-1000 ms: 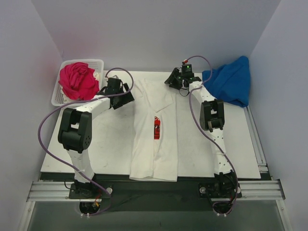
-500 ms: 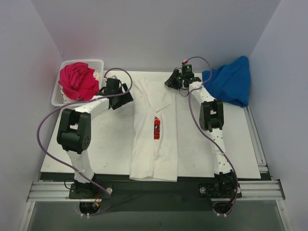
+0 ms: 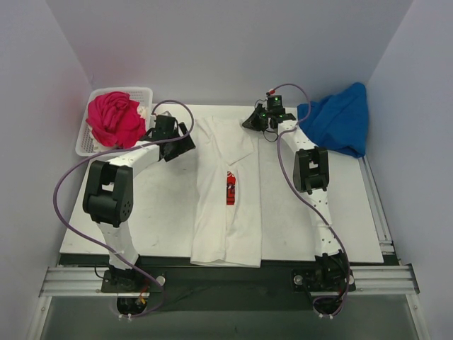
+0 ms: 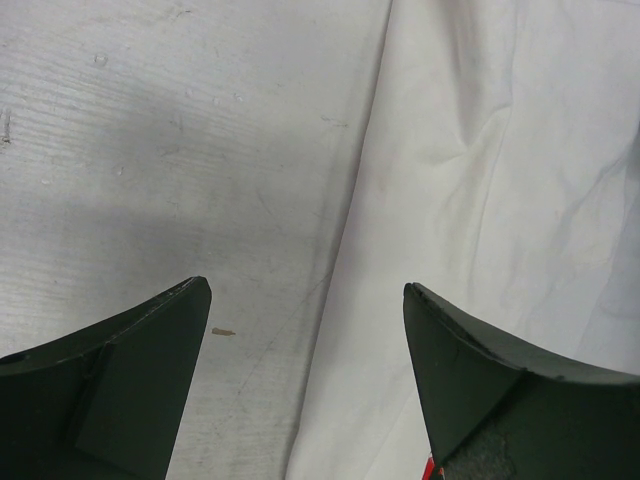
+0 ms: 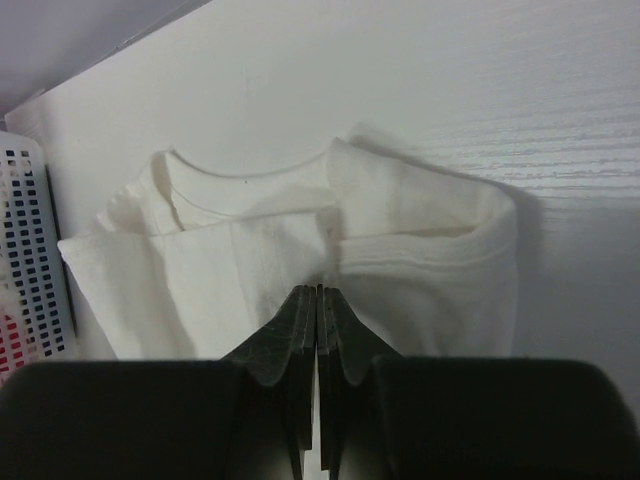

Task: Fold and stack the t-shirts
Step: Fold the tshirt

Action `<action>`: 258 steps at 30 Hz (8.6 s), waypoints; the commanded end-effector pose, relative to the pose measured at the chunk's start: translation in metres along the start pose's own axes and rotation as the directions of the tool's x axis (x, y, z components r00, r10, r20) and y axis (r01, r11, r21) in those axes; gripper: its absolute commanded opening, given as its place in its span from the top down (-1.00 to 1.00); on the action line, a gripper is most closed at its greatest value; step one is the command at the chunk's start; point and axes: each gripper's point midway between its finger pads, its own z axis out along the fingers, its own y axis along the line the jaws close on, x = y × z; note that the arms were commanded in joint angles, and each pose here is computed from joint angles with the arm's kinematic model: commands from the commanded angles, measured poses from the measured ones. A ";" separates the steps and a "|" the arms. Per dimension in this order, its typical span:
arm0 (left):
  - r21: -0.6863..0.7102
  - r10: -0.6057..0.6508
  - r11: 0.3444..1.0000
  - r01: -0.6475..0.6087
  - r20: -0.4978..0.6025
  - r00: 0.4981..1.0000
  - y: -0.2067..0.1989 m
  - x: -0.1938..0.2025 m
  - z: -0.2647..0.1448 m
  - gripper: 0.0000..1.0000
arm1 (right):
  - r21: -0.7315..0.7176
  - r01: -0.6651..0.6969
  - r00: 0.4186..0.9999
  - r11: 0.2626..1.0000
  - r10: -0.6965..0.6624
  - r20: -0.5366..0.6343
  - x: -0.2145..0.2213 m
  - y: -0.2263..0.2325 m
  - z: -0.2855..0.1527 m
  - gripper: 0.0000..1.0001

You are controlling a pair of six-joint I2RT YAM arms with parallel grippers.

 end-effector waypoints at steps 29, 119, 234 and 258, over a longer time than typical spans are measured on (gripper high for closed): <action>0.047 -0.019 0.999 0.017 0.052 0.998 -0.011 -0.021 -0.008 -0.79 | -0.094 0.055 0.998 0.994 -0.052 0.027 -0.020 0.034 -0.032 -0.09; 0.245 0.145 0.958 -0.147 0.025 0.989 -0.106 0.003 0.052 -0.78 | 0.134 0.096 0.987 0.986 -0.112 0.118 -0.036 0.017 -0.134 0.22; 0.065 0.043 0.996 -0.058 0.220 0.975 -0.078 -0.030 0.020 -0.79 | 0.402 0.213 0.976 0.890 -0.215 -0.040 0.051 -0.020 -0.192 0.32; 0.162 0.023 0.987 -0.015 -0.053 0.998 -0.098 0.034 0.073 -0.79 | 0.187 0.116 0.957 0.975 -0.060 -0.283 0.121 -0.010 -0.098 0.36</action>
